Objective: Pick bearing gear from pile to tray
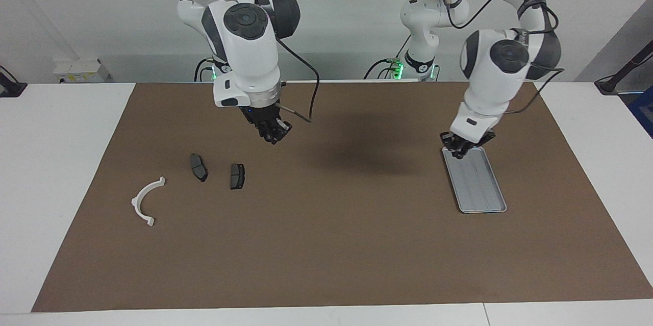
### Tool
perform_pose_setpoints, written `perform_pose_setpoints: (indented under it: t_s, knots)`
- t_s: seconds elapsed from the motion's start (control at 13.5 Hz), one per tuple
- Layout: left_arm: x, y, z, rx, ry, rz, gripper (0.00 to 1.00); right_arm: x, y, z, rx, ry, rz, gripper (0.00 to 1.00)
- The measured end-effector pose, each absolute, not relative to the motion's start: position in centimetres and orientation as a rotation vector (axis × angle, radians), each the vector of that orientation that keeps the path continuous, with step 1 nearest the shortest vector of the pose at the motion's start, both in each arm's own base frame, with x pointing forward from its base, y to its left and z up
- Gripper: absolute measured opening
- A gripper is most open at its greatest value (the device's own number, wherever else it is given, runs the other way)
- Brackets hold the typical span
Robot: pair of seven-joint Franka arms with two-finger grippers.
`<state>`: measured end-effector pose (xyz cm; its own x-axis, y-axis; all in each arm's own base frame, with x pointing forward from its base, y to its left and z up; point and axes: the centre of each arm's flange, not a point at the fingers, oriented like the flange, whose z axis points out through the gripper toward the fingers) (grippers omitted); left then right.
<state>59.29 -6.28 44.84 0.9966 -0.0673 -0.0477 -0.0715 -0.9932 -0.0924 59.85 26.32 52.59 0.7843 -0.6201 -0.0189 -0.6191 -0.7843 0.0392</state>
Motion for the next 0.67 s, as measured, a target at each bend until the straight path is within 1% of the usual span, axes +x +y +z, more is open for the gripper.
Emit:
perform_pose_setpoints:
  t_s: [0.15,0.22,0.37,0.59,0.67]
  knots:
    - [58.2,0.9,40.2,-3.066,0.15,0.037,0.23,58.8,31.0,50.9,2.952,-1.112,-0.009,0.35]
    - [57.5,2.4,38.0,-3.076,0.155,0.014,0.23,58.1,33.3,49.7,2.959,-1.154,-0.001,0.35]
    - [56.2,2.1,35.0,-3.082,0.172,-0.008,0.23,57.0,37.4,47.2,2.97,-1.224,-0.007,0.35]
    - [55.4,1.4,33.6,-3.087,0.178,-0.007,0.23,55.7,41.4,43.3,2.974,-1.244,-0.014,0.35]
    - [55.2,1.4,33.3,-3.088,0.177,-0.02,0.23,55.3,42.6,41.6,2.953,-1.233,0.022,0.35]
